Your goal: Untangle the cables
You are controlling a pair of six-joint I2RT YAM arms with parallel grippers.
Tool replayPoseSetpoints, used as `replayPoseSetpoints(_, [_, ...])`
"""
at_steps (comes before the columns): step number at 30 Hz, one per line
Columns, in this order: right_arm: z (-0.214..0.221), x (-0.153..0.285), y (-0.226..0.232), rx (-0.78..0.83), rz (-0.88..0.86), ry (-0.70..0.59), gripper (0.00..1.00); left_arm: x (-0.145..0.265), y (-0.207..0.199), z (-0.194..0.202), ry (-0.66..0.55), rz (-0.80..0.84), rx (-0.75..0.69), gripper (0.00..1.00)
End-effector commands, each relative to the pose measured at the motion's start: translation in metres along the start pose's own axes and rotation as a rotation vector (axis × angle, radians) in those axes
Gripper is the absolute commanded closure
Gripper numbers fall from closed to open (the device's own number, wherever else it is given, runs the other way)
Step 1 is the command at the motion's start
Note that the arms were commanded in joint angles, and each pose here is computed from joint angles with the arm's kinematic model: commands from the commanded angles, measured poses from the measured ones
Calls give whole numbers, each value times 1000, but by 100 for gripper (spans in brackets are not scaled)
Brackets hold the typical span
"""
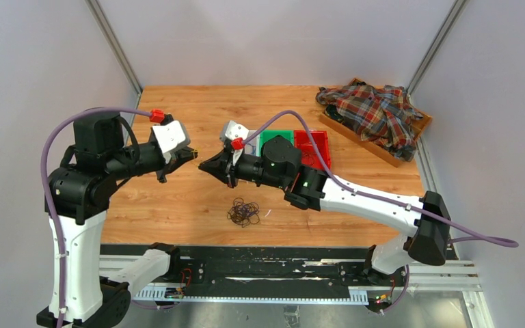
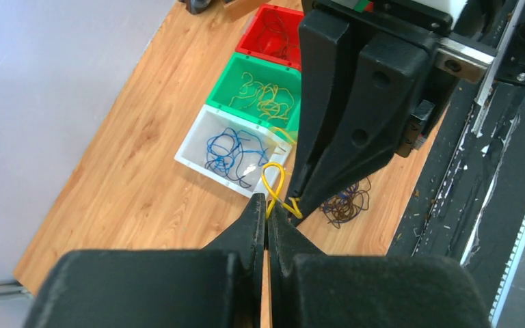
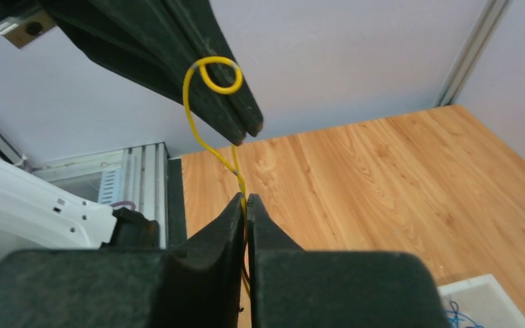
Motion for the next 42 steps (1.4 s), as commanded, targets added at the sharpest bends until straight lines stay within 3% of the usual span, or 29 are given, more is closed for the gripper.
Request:
replayPoseSetpoints(1, [-3, 8, -23, -24, 108, 27, 99, -2, -3, 0, -16, 21, -8, 100])
replayPoseSetpoints(3, [1, 16, -35, -37, 139, 35, 99, -4, -2, 3, -5, 20, -3, 98])
replayPoseSetpoints(4, [4, 20, -41, -44, 162, 42, 99, -5, -1, 5, 4, 17, -1, 91])
replayPoseSetpoints(6, [14, 31, -59, -65, 227, 66, 99, -7, 3, 10, 22, 4, -4, 58])
replayPoseSetpoints(10, [39, 54, -98, -122, 356, 114, 100, -10, 10, 17, 59, -26, 10, 8])
replayPoseSetpoints(11, [48, 62, -111, -140, 394, 125, 100, -11, 11, 18, 65, -30, 19, 1])
replayPoseSetpoints(21, [126, 98, -194, -368, 602, 171, 100, -14, 12, 27, 91, -32, 21, 2])
replayPoseSetpoints(31, [180, 81, -218, -461, 638, 225, 99, -15, 11, 31, 94, -23, 9, 1])
replayPoseSetpoints(36, [224, 95, -215, -476, 746, 397, 99, -14, 10, 32, 96, -23, -4, 2])
replayPoseSetpoints(42, [257, 104, -197, -459, 738, 573, 99, -17, 12, 34, 104, -18, -10, 2])
Point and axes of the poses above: each gripper's point midway between its finger pads, its own x axis back along the fingers, its own y axis along the line the jaws close on, z = x × y, the point moved 5 cm from there along x, back along the fingers, and after that the axes turned 11 degrees about x, right-handed, at the moved point
